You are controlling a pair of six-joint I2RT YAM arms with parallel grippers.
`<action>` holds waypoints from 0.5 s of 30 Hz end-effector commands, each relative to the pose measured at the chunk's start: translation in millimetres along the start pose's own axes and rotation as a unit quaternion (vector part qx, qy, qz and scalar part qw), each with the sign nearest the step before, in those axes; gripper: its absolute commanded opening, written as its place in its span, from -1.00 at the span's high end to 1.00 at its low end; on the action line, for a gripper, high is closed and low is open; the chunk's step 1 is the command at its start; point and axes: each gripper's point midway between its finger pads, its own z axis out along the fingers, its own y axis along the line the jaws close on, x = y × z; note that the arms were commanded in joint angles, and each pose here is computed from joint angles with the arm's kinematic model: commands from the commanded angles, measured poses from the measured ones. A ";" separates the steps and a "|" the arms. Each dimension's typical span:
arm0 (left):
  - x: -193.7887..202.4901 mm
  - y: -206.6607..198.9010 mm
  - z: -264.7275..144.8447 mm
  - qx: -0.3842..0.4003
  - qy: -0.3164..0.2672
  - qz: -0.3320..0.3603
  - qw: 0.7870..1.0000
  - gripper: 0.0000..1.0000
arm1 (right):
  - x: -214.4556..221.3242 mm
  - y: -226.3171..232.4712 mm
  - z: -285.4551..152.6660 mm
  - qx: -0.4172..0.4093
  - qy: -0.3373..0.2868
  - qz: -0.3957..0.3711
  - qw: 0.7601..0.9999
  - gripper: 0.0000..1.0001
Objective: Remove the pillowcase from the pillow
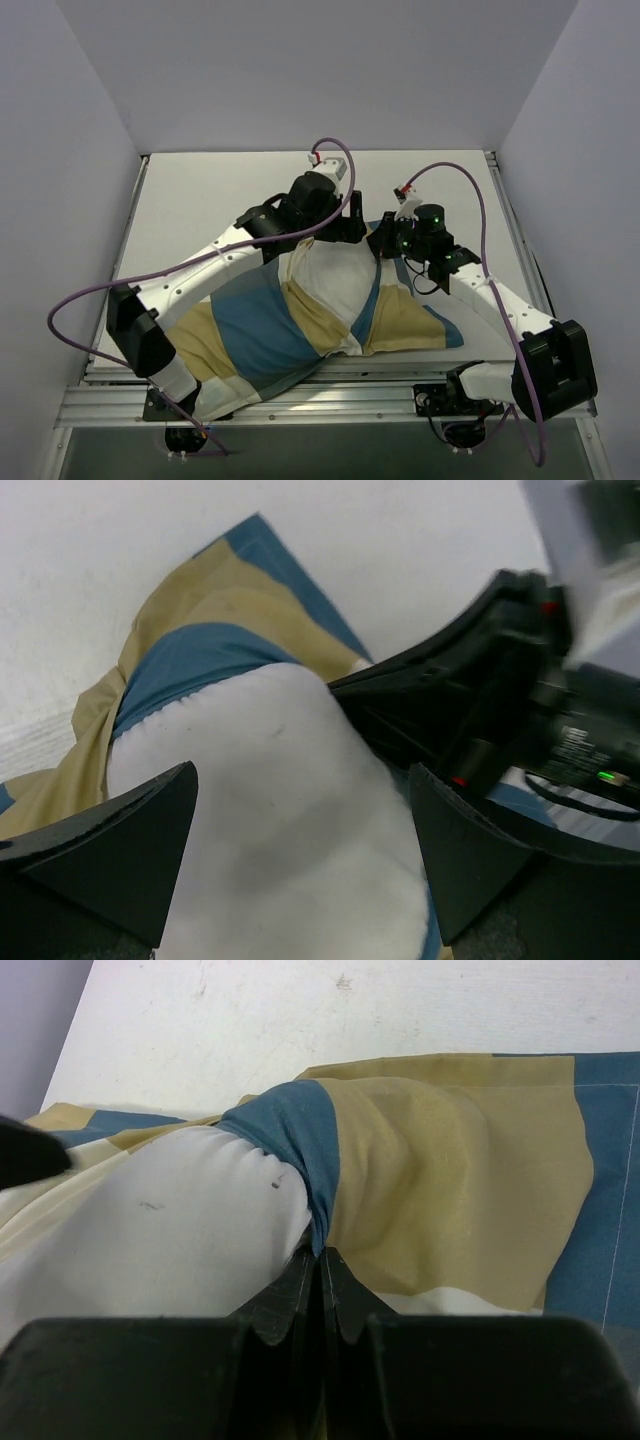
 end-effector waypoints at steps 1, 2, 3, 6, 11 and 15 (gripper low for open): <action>30.3 21.3 23.1 -0.044 0.070 -0.015 0.996 -0.88 | -25.0 37.2 -8.2 -0.056 -0.037 -0.040 0.997 1.00; 31.7 20.1 27.5 -0.043 0.074 -0.021 0.996 -0.88 | -26.1 36.4 -7.7 -0.052 -0.038 -0.042 0.997 1.00; 35.1 19.5 30.7 -0.040 0.080 -0.022 0.996 -0.88 | -24.7 36.5 -7.4 -0.052 -0.036 -0.043 0.997 1.00; 47.4 22.3 44.4 -0.045 0.096 -0.028 0.994 -0.93 | -20.2 37.5 -5.0 -0.050 -0.032 -0.048 0.997 1.00; 66.5 27.0 63.0 -0.043 0.112 -0.036 0.992 0.04 | -15.2 42.6 -2.2 -0.048 -0.027 -0.061 0.997 1.00; 71.8 27.0 60.6 -0.025 0.108 -0.031 0.993 0.95 | -14.3 36.0 -0.6 -0.024 -0.027 -0.067 0.997 1.00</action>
